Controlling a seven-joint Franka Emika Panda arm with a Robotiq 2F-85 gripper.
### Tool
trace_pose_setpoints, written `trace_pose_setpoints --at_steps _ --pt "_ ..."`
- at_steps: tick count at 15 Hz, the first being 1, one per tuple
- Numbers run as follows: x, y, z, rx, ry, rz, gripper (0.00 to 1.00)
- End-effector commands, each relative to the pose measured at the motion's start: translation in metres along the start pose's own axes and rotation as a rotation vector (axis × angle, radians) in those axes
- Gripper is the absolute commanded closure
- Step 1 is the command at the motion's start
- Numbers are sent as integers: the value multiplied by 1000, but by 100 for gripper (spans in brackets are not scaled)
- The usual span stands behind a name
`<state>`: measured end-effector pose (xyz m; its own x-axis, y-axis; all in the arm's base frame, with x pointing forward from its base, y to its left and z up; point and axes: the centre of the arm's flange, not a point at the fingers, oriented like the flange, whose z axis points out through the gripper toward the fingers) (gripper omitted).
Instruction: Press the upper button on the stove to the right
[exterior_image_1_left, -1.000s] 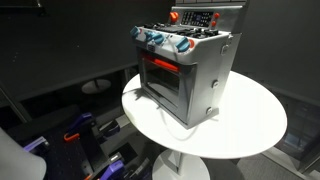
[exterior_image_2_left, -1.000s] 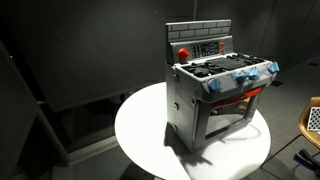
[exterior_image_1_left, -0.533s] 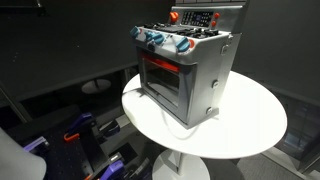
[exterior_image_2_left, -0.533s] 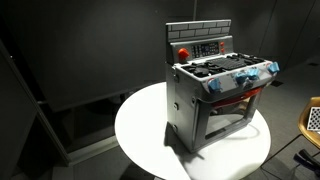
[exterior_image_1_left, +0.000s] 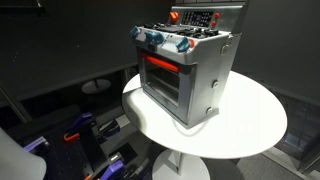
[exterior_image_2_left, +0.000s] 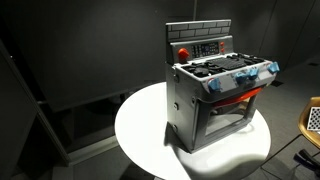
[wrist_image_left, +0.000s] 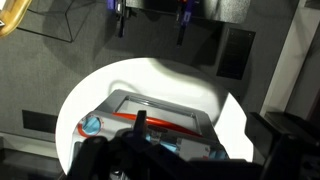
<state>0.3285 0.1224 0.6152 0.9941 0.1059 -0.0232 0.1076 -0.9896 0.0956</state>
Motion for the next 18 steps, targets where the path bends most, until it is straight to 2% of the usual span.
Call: trace_pose_setpoints --at_steps 1,12,18 --pt "31 12 -15 4 57 77 0" --pt "121 66 0 6 231 318 0" --pt "166 103 21 15 244 431 0"
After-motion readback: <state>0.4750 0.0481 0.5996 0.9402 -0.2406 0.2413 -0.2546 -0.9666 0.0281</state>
